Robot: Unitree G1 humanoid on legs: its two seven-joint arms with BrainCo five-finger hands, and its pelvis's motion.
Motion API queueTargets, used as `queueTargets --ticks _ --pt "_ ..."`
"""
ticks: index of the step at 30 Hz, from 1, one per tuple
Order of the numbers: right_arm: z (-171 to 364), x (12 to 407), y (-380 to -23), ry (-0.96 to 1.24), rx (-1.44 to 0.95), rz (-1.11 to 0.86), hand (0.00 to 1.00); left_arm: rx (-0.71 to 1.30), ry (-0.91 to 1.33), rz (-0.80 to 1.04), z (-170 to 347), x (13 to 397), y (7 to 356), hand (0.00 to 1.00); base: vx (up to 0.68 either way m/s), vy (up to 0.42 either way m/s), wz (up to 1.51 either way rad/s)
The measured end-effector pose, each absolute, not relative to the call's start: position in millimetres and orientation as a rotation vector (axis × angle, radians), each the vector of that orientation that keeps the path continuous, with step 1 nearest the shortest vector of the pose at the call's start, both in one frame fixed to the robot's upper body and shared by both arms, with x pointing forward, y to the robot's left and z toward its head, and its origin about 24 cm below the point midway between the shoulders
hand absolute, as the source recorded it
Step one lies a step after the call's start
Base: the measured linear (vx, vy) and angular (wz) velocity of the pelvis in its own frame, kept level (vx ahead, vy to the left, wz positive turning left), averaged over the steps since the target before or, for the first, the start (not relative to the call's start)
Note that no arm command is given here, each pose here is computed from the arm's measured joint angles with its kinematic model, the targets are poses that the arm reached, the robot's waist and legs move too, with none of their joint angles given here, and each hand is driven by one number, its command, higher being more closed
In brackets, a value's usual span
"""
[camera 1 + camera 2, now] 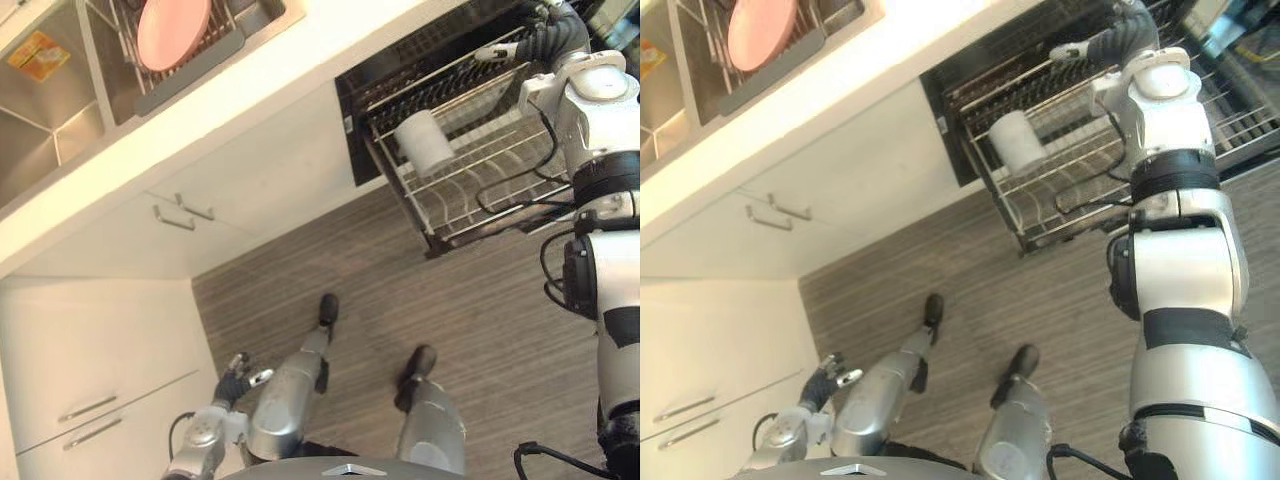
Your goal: Walk over to the sink, pick up the cup, carry it to the dishwasher, place the cup inside the dishwasher, then close the dishwasher door
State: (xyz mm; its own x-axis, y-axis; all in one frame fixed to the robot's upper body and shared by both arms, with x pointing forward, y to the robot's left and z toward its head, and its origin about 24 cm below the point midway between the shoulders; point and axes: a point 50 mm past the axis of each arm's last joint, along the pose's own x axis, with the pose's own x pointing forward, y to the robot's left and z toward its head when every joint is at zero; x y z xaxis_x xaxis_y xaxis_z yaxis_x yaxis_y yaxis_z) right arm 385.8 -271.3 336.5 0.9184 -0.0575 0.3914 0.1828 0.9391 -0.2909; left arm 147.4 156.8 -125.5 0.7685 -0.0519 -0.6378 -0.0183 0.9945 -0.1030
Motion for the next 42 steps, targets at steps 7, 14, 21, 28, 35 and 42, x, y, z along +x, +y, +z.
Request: queueTargets --ticks 7,14,21,28,35,42 --pt "213 343 -263 -0.473 0.069 -0.055 0.00 -0.160 0.809 0.270 -143 100 189 0.00 0.08 -0.062 -0.07" --pt "89 261 -207 -0.309 0.321 0.030 0.00 -0.209 0.887 0.491 -152 55 194 0.00 0.01 -0.031 -0.14" --pt "63 239 -175 -0.241 0.423 0.122 0.00 -0.218 0.936 0.609 -154 30 203 0.00 -0.03 -0.004 -0.03" --pt "63 239 -175 -0.248 0.442 0.120 0.00 -0.228 0.928 0.641 -154 25 204 0.00 0.05 -0.004 -0.02" --pt "68 243 -177 -0.260 0.425 0.118 0.00 -0.229 0.922 0.645 -153 25 205 0.00 0.03 -0.025 0.26" --pt "91 242 -223 -0.356 0.313 -0.065 0.00 -0.225 0.924 0.638 -155 23 202 0.00 0.06 0.143 1.34"
